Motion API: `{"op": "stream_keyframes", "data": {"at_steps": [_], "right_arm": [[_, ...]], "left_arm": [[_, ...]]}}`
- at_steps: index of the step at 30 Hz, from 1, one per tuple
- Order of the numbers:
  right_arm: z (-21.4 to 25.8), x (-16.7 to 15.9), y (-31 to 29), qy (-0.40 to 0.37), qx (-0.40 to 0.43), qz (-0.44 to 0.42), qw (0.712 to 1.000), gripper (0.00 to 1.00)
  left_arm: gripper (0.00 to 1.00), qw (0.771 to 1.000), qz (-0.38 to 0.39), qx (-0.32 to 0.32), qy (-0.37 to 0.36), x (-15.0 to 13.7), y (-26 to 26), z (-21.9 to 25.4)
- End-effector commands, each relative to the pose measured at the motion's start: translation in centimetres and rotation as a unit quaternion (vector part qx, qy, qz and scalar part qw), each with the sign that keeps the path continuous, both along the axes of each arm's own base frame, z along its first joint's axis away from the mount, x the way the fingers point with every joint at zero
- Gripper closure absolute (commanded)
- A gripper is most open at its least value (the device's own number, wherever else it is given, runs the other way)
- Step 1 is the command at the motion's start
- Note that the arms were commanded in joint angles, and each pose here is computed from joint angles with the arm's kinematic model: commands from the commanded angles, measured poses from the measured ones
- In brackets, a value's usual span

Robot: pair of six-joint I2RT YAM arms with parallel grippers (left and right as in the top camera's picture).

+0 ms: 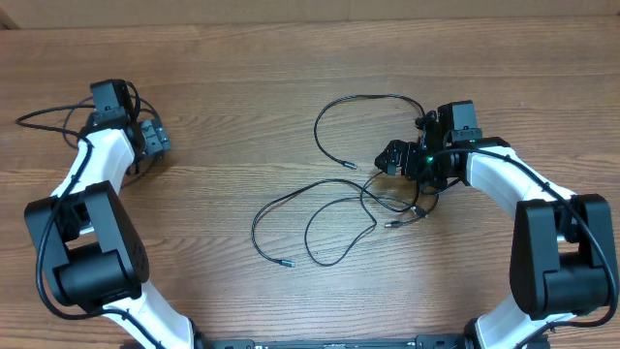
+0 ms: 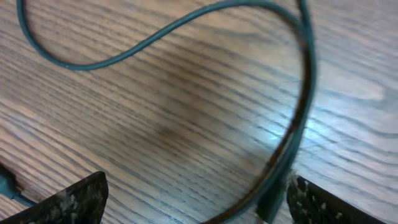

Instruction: Untangle cables

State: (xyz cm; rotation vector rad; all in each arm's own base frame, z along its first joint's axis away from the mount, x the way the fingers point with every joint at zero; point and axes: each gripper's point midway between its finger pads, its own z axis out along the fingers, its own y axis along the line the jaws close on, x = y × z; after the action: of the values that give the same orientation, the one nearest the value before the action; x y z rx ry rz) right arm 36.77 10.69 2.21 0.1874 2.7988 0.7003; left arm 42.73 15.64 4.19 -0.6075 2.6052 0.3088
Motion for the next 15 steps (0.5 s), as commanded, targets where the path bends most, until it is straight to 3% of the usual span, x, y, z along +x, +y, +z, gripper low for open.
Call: {"op": "stream_keyframes", "data": {"at_steps": [1,5,8,11,15], "right_arm": [[-0.3,0.0,-0.2,0.001,-0.007,-0.002,1.000,0.00],[-0.3,0.0,-0.2,0.001,-0.007,-0.002,1.000,0.00],[-0.4,0.0,-0.2,0.001,-0.007,-0.002,1.000,0.00],[-0.4,0.0,-0.2,0.001,-0.007,-0.002,1.000,0.00],[-0.3,0.0,-0.2,0.001,-0.007,-0.002,1.000,0.00]], "left_arm": [[0.10,1.000,-0.003,-0.007,-0.026,0.4,-0.2,2.4],[0.24,1.000,0.009,-0.010,-0.005,-0.7,0.0,1.9],[0.35,0.997,0.072,0.008,0.010,-2.3,1.7,1.8],[0.57,0.992,0.124,0.016,0.027,-4.1,3.0,1.5],[0.70,0.985,0.164,0.002,0.047,-5.9,4.2,0.8]]}}
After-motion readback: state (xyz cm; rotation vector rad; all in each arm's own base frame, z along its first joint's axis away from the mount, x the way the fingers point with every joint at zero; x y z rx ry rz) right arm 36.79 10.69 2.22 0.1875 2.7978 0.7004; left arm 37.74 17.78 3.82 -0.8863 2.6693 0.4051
